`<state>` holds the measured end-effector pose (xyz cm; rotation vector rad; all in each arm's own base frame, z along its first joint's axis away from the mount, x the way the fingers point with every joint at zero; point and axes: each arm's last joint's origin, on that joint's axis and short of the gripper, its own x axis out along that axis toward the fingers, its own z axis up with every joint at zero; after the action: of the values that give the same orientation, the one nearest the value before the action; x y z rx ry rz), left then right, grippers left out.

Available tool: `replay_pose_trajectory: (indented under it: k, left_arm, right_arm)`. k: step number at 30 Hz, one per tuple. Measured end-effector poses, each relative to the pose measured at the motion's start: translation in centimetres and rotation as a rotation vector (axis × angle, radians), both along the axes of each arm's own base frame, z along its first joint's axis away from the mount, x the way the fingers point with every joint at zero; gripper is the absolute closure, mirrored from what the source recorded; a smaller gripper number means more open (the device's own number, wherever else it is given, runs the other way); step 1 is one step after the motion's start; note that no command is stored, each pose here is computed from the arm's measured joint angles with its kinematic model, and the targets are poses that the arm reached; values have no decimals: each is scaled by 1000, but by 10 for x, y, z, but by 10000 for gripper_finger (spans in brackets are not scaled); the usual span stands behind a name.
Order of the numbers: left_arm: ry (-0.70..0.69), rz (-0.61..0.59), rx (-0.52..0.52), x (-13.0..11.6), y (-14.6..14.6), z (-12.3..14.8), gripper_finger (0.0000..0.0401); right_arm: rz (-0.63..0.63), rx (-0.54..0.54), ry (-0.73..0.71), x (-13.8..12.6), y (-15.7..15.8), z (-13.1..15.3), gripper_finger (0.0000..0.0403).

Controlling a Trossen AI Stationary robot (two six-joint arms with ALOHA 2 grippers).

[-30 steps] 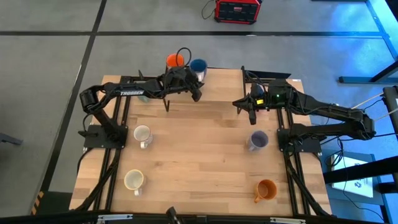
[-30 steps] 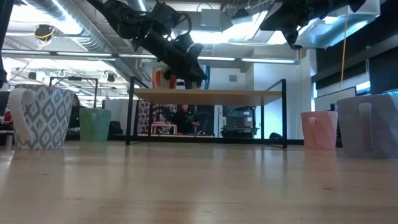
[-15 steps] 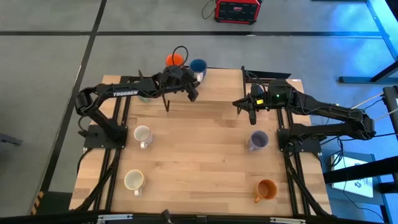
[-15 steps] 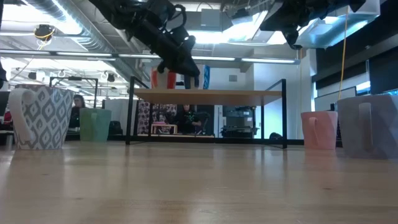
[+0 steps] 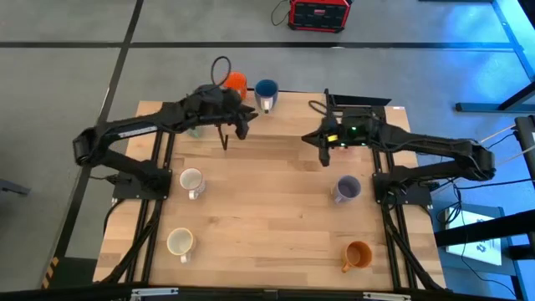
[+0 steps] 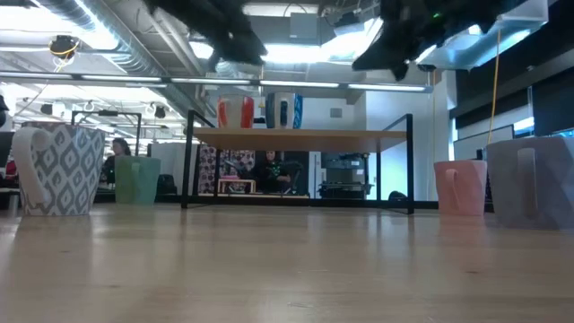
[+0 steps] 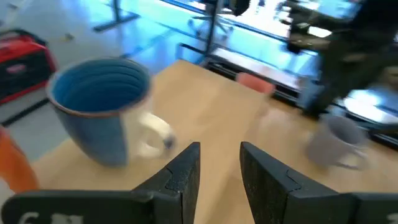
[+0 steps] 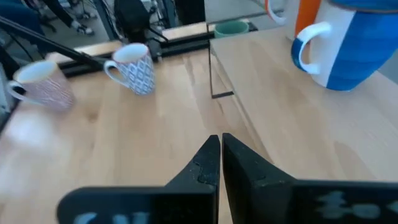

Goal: Place coffee mugs
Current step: Put the blue mug on the shelf

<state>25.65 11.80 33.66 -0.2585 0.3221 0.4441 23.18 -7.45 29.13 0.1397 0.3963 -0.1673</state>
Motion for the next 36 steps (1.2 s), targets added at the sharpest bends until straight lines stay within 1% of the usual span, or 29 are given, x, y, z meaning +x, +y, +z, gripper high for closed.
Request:
replay_pose_trajectory:
  k: [2,6,11,14,16,19,26,30,32,36]
  left_arm:
    - [-10,-17,-16,-11,-8,8,293]
    - [-15,-25,-8,-38,-22,25,293]
    - [17,-21,53,-66,-32,36,293]
    - [25,-27,98,-76,-33,39,293]
    - [31,-29,126,-79,-32,41,293]
    - [36,-34,151,-80,-32,42,293]
    - [38,-36,152,-80,-32,42,293]
    - [38,-37,152,-80,-32,42,293]
    - [36,-36,153,-80,-32,42,293]
    - [38,-36,152,-79,-31,41,293]
  right_arm:
    - [-13,-9,24,11,-9,-3,395]
    - [-50,-6,72,34,-35,-5,395]
    - [-52,-47,83,62,-71,-2,395]
    - [-27,-48,95,75,-92,-7,395]
    - [1,-42,101,81,-104,-13,395]
    - [5,-26,104,88,-120,-23,395]
    - [-45,-36,86,94,-145,-34,395]
    - [-59,-38,92,93,-151,-38,395]
    - [-55,-58,90,94,-150,-38,395]
    - [-90,-107,63,95,-153,-34,395]
